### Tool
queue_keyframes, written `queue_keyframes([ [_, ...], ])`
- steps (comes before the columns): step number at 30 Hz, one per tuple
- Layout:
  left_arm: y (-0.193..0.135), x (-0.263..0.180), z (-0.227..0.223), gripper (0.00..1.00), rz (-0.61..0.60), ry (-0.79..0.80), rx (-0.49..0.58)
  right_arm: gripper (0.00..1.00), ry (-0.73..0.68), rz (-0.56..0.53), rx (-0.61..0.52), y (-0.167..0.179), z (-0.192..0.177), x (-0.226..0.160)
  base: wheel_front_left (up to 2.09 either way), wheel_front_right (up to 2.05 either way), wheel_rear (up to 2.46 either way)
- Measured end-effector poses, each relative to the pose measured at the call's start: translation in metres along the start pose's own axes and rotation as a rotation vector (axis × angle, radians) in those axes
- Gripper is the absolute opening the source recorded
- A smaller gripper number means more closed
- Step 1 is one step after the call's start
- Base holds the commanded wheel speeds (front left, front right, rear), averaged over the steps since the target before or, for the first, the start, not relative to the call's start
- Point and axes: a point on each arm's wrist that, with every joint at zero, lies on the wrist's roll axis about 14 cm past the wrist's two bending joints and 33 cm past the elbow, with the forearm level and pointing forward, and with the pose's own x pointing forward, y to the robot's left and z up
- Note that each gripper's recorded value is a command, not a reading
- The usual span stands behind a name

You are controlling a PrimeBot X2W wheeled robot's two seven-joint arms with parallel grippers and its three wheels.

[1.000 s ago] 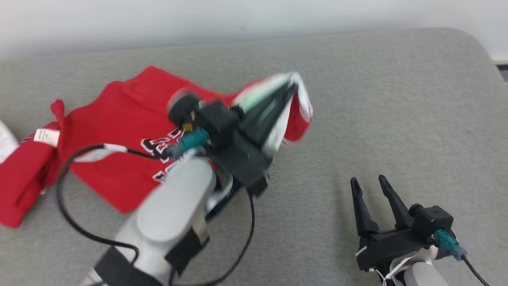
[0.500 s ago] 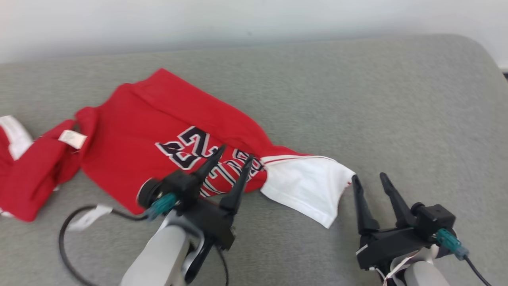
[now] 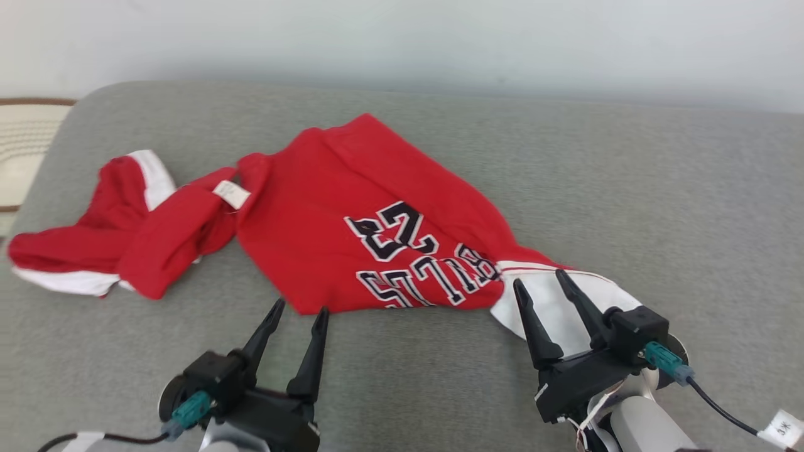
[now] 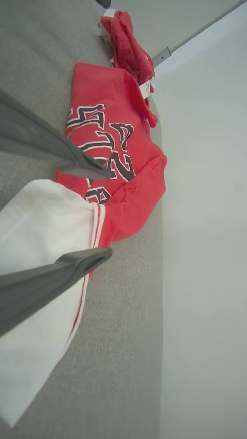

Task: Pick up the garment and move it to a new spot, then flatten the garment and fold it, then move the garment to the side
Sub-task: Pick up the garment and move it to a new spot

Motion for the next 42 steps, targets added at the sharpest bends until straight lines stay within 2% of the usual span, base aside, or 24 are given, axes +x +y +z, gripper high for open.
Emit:
queue_keyframes([
  [7, 0.041, -0.036, -0.008, 1.00, 0.144, 0.032, -0.015, 1.00, 0.101, 0.036, -0.008, 0.010, -0.032, 0.018, 0.00, 0.00, 0.00],
  [14, 0.057, -0.049, -0.010, 1.00, 0.199, 0.041, -0.020, 1.00, 0.188, 0.008, -0.023, 0.002, -0.059, 0.024, 0.00, 0.00, 0.00],
  [15, 0.057, -0.050, -0.010, 1.00, 0.200, 0.043, -0.020, 0.78, 0.194, 0.002, -0.021, 0.000, -0.061, 0.024, 0.00, 0.00, 0.00],
  [16, 0.058, -0.049, -0.011, 1.00, 0.201, 0.043, -0.022, 0.44, 0.196, -0.001, -0.021, 0.000, -0.062, 0.025, 0.00, 0.00, 0.00],
  [17, 0.057, -0.049, -0.011, 1.00, 0.201, 0.042, -0.023, 0.33, 0.195, -0.005, -0.023, -0.002, -0.062, 0.025, 0.00, 0.00, 0.00],
  [19, 0.056, -0.047, -0.010, 1.00, 0.196, 0.038, -0.029, 0.00, 0.192, -0.016, -0.026, -0.005, -0.061, 0.024, 0.00, 0.00, 0.00],
  [22, 0.052, -0.044, -0.011, 1.00, 0.182, 0.038, -0.034, 0.03, 0.184, -0.039, -0.023, -0.012, -0.058, 0.021, 0.00, 0.00, 0.00],
  [23, 0.050, -0.043, -0.011, 1.00, 0.177, 0.039, -0.035, 0.22, 0.182, -0.045, -0.025, -0.014, -0.058, 0.020, 0.00, 0.00, 0.00],
  [24, 0.048, -0.043, -0.011, 1.00, 0.171, 0.039, -0.038, 0.24, 0.184, -0.049, -0.029, -0.016, -0.058, 0.017, 0.00, 0.00, 0.00],
  [25, 0.047, -0.042, -0.012, 1.00, 0.167, 0.039, -0.041, 0.14, 0.192, -0.054, -0.031, -0.017, -0.061, 0.013, 0.00, 0.00, 0.00],
  [26, 0.045, -0.041, -0.012, 1.00, 0.163, 0.039, -0.047, 0.14, 0.202, -0.059, -0.030, -0.018, -0.064, 0.009, 0.00, 0.00, 0.00],
  [27, 0.044, -0.040, -0.013, 1.00, 0.158, 0.040, -0.052, 0.00, 0.210, -0.066, -0.029, -0.020, -0.067, 0.004, 0.00, 0.00, 0.00],
  [36, 0.034, -0.039, -0.013, 1.00, 0.132, 0.041, -0.068, 0.00, 0.141, -0.115, -0.056, -0.041, -0.042, -0.004, 0.00, 0.00, 0.00],
  [39, 0.031, -0.039, -0.014, 1.00, 0.126, 0.041, -0.072, 0.00, 0.065, -0.149, -0.124, -0.065, -0.011, -0.003, 0.00, 0.00, 0.00],
  [42, 0.028, -0.037, -0.013, 1.00, 0.115, 0.038, -0.073, 0.00, -0.043, -0.207, -0.233, -0.101, 0.039, -0.005, 0.00, 0.00, 0.00],
])
